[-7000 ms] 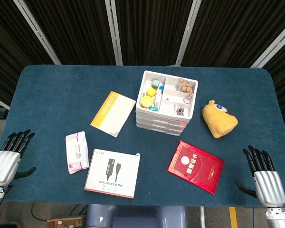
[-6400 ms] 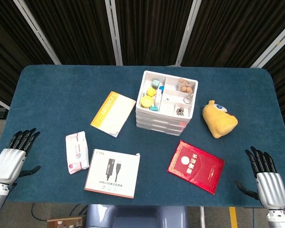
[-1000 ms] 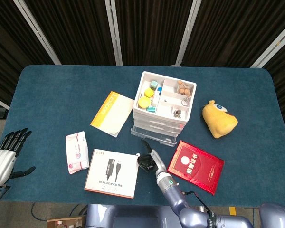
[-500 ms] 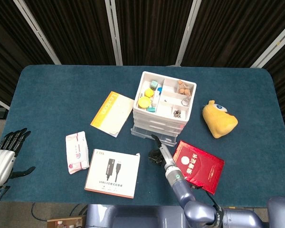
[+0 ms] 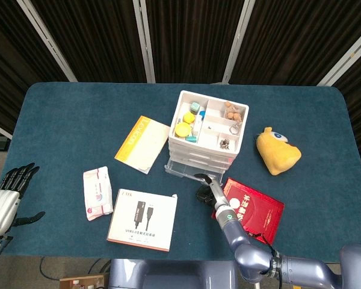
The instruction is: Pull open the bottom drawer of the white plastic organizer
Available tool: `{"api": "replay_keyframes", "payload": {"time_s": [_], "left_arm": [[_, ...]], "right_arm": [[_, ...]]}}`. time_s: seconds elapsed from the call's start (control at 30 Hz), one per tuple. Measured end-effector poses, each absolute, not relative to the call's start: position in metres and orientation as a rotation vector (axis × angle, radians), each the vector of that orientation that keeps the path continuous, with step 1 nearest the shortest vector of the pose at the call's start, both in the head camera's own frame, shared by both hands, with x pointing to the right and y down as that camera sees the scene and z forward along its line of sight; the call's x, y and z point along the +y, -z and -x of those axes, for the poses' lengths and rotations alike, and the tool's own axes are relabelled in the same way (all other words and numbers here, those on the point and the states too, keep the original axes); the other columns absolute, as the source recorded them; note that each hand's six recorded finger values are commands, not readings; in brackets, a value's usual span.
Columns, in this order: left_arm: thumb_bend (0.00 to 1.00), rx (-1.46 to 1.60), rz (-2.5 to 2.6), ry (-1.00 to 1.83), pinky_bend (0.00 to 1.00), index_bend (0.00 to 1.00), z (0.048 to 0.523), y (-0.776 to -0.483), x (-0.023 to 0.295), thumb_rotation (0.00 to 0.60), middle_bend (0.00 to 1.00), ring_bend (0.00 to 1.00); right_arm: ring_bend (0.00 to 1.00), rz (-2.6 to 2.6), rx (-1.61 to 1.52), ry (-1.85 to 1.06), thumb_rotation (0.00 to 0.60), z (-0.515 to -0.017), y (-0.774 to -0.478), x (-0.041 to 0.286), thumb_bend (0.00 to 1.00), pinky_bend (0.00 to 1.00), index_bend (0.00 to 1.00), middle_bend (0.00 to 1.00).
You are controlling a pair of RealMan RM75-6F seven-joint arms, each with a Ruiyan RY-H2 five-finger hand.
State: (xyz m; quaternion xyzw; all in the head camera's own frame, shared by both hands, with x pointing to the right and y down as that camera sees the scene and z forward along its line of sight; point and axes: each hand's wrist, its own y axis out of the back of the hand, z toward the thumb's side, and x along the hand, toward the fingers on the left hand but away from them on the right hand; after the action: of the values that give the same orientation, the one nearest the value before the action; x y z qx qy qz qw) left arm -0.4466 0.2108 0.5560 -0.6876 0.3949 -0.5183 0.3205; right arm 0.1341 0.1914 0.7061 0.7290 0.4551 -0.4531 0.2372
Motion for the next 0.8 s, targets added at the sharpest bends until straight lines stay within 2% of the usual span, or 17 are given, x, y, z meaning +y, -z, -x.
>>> {"api": "replay_keyframes", "payload": {"time_s": [0.6, 0.63, 0.7, 0.73, 0.8], "left_arm": [[0.01, 1.033, 1.805, 1.356, 0.02, 0.0, 0.445, -0.556, 0.212, 0.6, 0.0, 0.0], [0.01, 1.032, 1.805, 1.356, 0.02, 0.0, 0.445, -0.556, 0.212, 0.6, 0.0, 0.0], [0.01, 1.03, 1.804, 1.357, 0.02, 0.0, 0.445, -0.556, 0.213, 0.6, 0.0, 0.0], [0.01, 1.03, 1.804, 1.357, 0.02, 0.0, 0.445, -0.556, 0.213, 0.6, 0.0, 0.0], [0.01, 1.029, 1.803, 1.358, 0.02, 0.0, 0.445, -0.556, 0.213, 0.6, 0.0, 0.0]], "right_arm": [[0.84, -2.048, 1.147, 1.211, 0.6, -0.127, -0.692, 0.229, 0.87, 0.89, 0.32, 0.83], [0.84, -2.051, 1.144, 1.21, 0.6, -0.128, -0.691, 0.231, 0.87, 0.89, 0.29, 0.83], [0.83, -2.064, 1.132, 1.214, 0.6, -0.129, -0.689, 0.233, 0.83, 0.89, 0.16, 0.83], [0.83, -2.072, 1.124, 1.216, 0.6, -0.13, -0.689, 0.234, 0.77, 0.89, 0.08, 0.82], [0.82, -2.097, 1.104, 1.222, 0.6, -0.13, -0.687, 0.234, 0.63, 0.89, 0.0, 0.81]]}}
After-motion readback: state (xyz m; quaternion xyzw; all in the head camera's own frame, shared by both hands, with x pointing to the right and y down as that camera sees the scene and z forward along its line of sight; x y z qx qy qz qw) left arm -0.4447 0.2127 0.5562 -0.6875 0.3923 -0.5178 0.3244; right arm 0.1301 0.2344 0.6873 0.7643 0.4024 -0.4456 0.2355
